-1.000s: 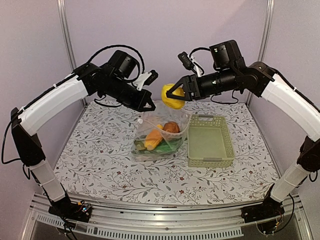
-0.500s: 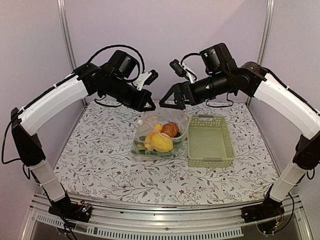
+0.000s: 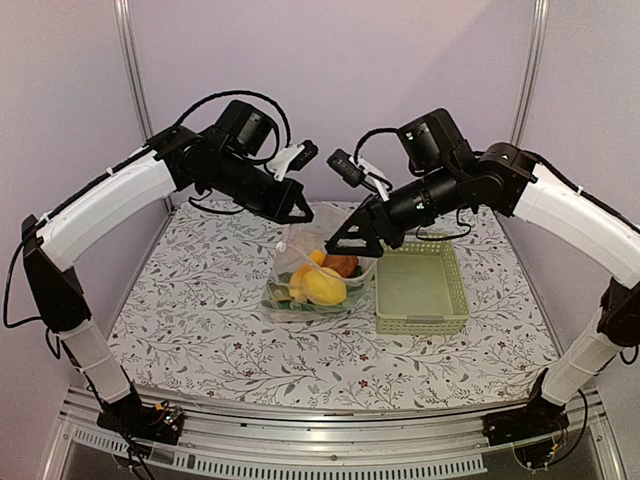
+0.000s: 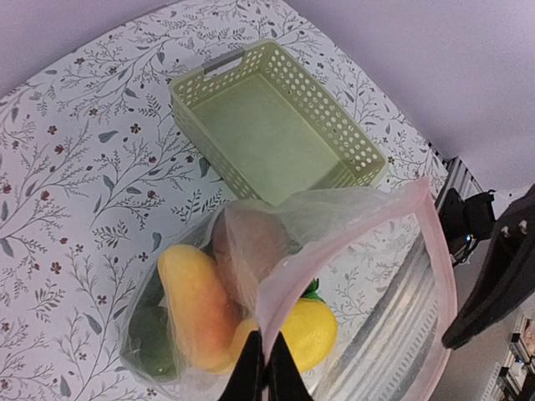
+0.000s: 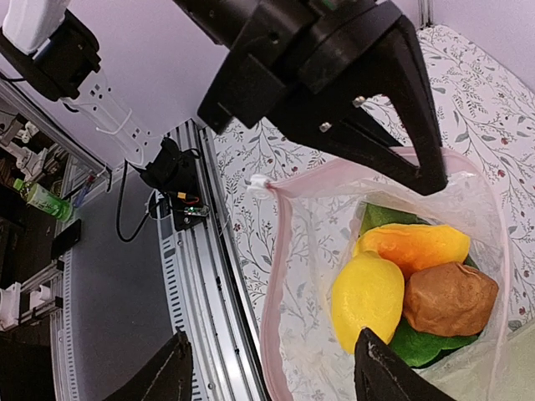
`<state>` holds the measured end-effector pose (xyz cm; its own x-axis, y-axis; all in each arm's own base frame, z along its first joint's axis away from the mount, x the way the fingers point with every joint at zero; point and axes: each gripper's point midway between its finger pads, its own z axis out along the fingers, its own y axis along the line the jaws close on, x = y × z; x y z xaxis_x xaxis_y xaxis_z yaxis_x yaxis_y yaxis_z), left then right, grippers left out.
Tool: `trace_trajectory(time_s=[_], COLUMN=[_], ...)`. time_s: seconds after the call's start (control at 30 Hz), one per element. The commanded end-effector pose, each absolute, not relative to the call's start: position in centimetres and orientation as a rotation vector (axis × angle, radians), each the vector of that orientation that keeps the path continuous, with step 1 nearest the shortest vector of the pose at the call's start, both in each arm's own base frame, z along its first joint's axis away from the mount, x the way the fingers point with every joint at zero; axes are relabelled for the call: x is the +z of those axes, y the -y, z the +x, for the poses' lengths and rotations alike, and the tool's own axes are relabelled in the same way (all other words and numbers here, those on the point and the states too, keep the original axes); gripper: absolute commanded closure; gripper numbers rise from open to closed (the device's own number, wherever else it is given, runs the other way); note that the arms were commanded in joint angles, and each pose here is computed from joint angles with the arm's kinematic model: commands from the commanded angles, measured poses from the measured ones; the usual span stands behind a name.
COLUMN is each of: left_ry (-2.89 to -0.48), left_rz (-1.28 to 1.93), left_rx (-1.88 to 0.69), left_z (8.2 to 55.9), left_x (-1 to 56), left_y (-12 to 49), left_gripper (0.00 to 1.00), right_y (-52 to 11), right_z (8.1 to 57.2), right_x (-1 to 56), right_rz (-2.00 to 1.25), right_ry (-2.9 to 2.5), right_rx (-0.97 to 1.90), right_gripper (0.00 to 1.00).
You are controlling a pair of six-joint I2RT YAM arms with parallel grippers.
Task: Place the food in the zip-top bag and seal the zipper
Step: Place the fake fruit in the zipper food storage bag, then pass from the left arm to the right
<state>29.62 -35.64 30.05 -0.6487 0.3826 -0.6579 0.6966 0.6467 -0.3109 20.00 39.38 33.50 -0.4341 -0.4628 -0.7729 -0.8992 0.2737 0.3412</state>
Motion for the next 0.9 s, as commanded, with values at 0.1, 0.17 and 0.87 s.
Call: trace_trajectory(time_s=[0.1,0.17,0.87], left_ry=[-2.31,-2.31,-1.909], left_rz=[0.839,0.838,0.762], left_rx=[-0.813,-0.826,-0.709], left_z=[30.3,30.3,29.3], left_x=[29.8,29.9,38.4], left_y=[36.2,36.2,31.3], left_gripper=[0.97,0.97,0.45], right_y=[-41.9,-42.6,-45.6], right_z=[18.4,18.7,21.5], right_x=[30.5,29.7,32.6], right_rz=[-1.447,-1.47,-1.394], right_ry=[-1.971,-1.958,-1.821], right_rx=[0.877,0.814,0.726], right_gripper=[0.38,0.39,1.0])
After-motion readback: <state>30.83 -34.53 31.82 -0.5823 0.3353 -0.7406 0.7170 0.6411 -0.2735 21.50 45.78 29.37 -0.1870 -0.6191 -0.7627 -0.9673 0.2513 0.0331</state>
